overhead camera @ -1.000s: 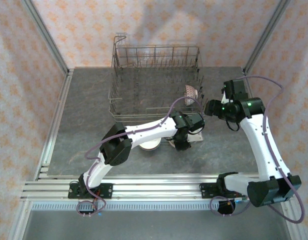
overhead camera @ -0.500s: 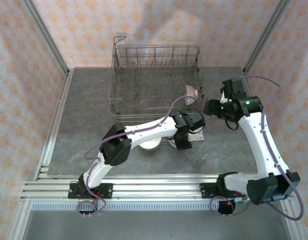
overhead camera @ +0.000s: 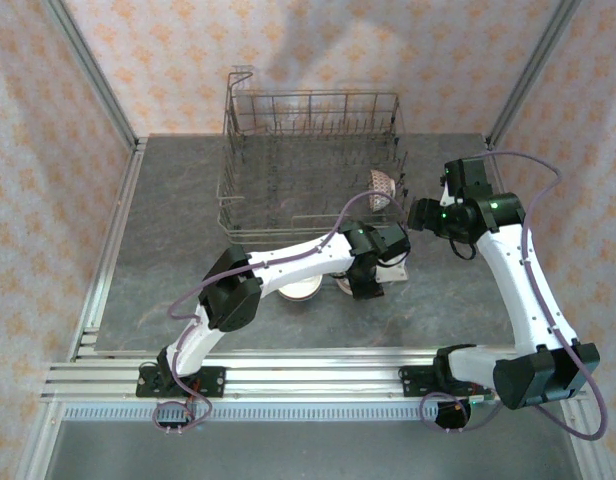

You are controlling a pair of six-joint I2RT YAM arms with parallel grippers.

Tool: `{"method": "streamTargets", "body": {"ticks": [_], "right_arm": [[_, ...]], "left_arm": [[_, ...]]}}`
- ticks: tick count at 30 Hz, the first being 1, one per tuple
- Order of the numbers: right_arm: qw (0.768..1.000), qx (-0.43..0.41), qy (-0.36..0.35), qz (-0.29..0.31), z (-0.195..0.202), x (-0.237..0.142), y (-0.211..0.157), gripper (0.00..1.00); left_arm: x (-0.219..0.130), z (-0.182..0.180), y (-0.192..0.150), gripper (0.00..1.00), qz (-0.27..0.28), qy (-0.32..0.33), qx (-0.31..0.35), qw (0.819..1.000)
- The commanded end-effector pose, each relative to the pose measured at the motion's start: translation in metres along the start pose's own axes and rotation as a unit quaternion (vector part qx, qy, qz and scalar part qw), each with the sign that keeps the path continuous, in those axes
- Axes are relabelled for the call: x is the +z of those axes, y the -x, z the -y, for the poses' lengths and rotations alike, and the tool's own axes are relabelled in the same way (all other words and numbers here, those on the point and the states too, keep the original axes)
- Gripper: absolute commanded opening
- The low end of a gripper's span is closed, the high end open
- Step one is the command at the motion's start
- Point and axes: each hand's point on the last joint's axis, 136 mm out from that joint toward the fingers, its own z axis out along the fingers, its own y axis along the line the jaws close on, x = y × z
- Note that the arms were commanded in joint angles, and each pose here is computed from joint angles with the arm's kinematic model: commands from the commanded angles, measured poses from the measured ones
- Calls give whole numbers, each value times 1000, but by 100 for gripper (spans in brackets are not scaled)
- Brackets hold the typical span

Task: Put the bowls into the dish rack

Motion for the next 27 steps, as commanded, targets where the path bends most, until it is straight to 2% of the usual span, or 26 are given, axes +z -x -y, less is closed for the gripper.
{"method": "streamTargets", "body": {"ticks": [1,14,21,27], "right_arm": [[1000,15,0,12,3,-1,7,77],[999,35,30,18,-3,-1,16,78],[999,35,33,15,-4,-2,16,78],[998,43,38,3,-3,0,13,78]], "left_arm": [[-26,-7,-3,0,4,23,11,1000],[-50,-10,1,0,28,39,26,999],[-63,-3,4,0,40,22,30,999],[-85,0,12,0,78,13,25,997]]}}
